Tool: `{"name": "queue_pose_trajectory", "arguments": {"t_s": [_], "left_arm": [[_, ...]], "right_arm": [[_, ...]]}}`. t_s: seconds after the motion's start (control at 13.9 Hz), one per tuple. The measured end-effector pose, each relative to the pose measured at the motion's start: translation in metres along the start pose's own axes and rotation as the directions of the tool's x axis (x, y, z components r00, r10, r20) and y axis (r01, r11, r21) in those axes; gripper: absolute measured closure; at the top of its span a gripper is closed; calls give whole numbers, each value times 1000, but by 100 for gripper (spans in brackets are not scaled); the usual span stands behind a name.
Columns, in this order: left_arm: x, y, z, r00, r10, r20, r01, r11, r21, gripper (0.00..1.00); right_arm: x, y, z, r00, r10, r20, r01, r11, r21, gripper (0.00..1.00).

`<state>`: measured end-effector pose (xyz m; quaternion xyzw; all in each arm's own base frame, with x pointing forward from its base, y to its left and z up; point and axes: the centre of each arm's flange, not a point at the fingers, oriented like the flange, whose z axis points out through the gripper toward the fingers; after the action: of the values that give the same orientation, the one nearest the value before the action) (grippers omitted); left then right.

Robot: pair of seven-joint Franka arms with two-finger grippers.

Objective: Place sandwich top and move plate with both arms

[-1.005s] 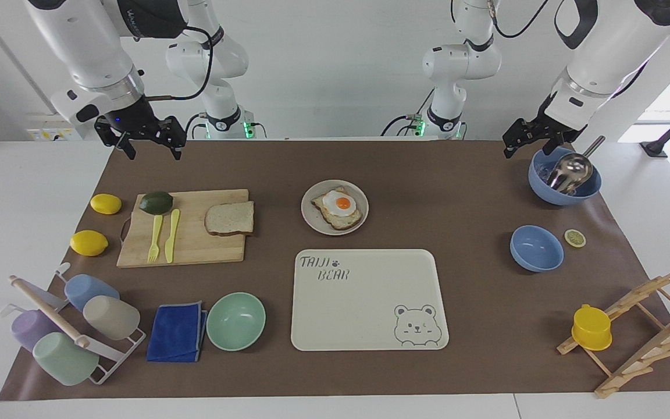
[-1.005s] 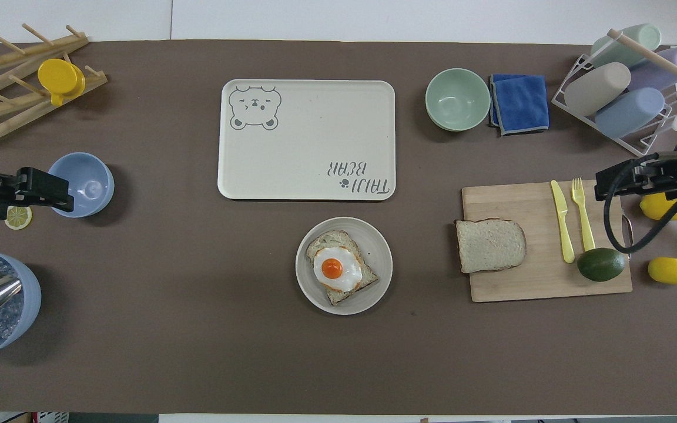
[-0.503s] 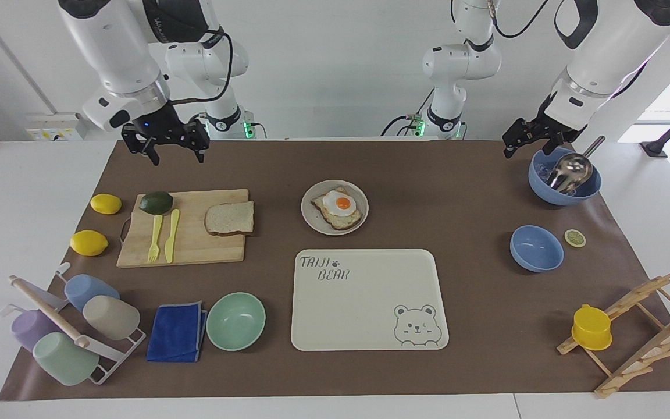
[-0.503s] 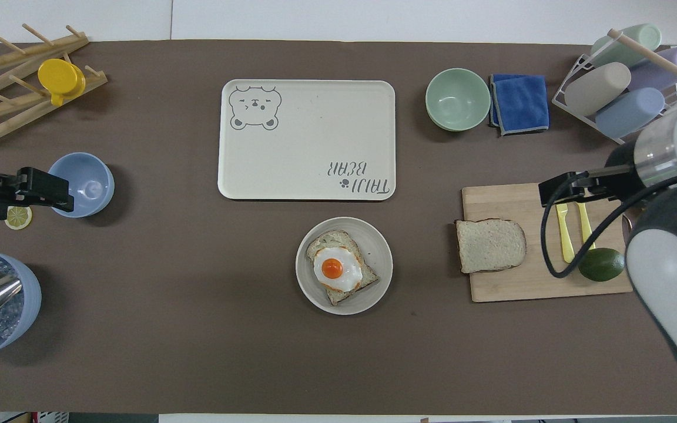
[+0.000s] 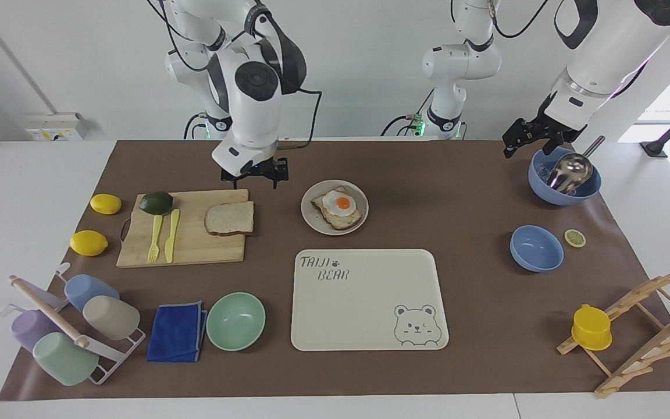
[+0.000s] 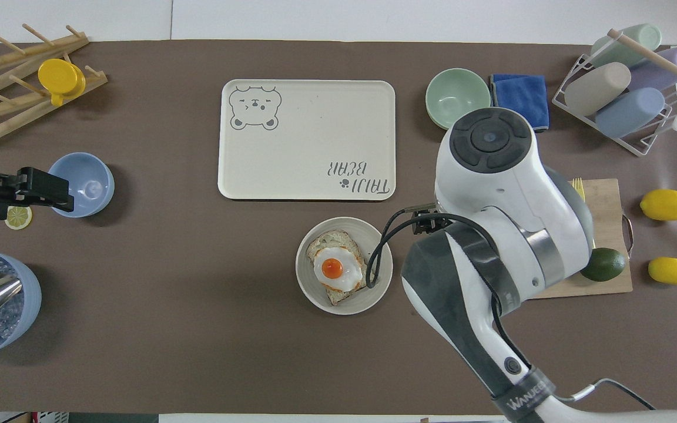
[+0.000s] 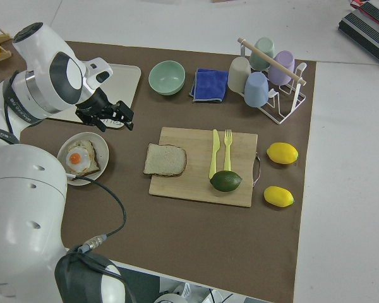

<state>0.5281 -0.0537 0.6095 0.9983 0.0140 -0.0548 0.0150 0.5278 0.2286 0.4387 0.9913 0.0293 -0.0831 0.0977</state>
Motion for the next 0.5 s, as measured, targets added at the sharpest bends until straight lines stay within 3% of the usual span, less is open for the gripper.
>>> {"name": "queue_pose_trajectory", "arguments": {"t_s": [0.29,0.5], "left_arm": [[0,0,0,1000,0,0,0,1000,0,0],[0,0,0,1000,0,0,0,1000,0,0]], "right_arm": [[-26,-2,81,1000,-14,5,14,1000,-13,0],[-39,3,107,999,-46,1,46,996,-71,1]]}}
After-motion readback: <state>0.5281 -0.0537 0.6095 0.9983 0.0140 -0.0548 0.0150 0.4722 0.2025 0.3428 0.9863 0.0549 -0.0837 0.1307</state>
